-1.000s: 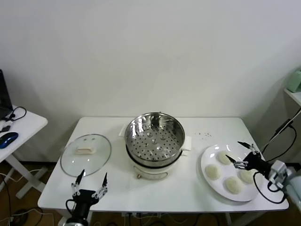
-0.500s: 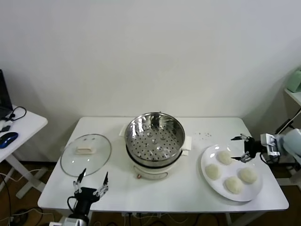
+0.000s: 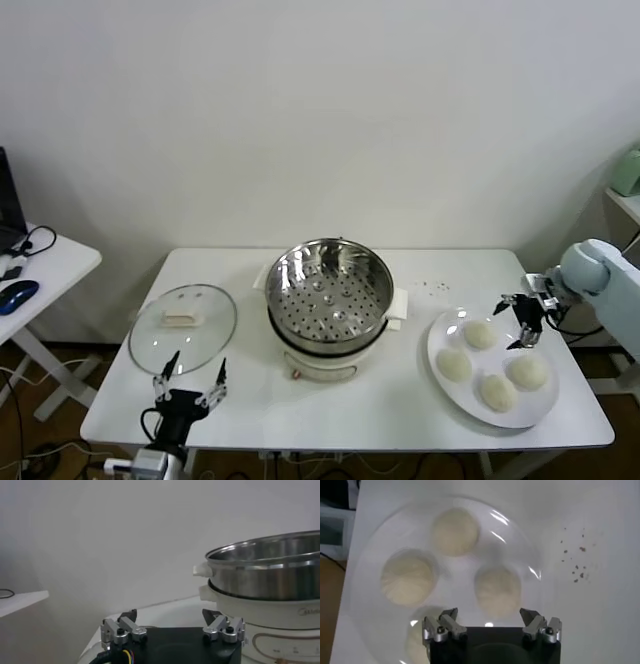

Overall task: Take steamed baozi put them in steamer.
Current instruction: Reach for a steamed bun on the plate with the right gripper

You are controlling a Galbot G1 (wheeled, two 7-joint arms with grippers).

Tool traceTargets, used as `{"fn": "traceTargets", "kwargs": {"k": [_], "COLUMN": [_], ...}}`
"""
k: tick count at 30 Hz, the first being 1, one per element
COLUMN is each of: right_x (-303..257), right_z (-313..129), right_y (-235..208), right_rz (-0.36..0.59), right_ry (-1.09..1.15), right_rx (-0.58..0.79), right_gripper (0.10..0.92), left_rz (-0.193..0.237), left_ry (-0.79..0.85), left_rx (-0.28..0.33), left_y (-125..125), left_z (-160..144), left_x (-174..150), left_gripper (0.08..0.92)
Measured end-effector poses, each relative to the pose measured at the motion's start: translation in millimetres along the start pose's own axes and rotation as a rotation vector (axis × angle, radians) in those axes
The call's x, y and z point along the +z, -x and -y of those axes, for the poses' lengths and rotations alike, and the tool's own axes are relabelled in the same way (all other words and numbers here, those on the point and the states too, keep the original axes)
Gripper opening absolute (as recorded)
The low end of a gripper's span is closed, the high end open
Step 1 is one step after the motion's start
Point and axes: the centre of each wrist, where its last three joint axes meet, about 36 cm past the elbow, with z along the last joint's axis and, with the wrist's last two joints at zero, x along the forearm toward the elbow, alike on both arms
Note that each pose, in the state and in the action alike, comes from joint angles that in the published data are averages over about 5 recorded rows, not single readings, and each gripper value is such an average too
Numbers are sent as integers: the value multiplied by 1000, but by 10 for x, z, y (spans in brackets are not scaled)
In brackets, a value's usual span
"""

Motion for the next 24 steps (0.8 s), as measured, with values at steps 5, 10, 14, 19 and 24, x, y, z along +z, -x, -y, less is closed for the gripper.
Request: {"fn": "traceTargets", "kwargs": {"k": [5,10,14,19,24], "right_x": [-85,-159,-208,-258,-289], "right_z": [113,183,221,246,252], "right_y": [120,235,312,398,463], "right_rz": [-14,-24,-28,-32,-38], "right_ry": [-11,-19,-24,-28,-33], "right_rx": [-17,-36,-47,-59,-69], "right_gripper": [823,823,823,823,823], "left_rz": [-5,-10,-11,-14,-15], "left_ry": [0,1,1,1,0], "left_rx": [-3,-9,-11,-12,-14], "left_y": [19,33,42,48,52], "left_z": [-8,-25,-34,-37,-40], "left_x": [16,39,44,50,58], "left_gripper": [823,823,823,823,823]}}
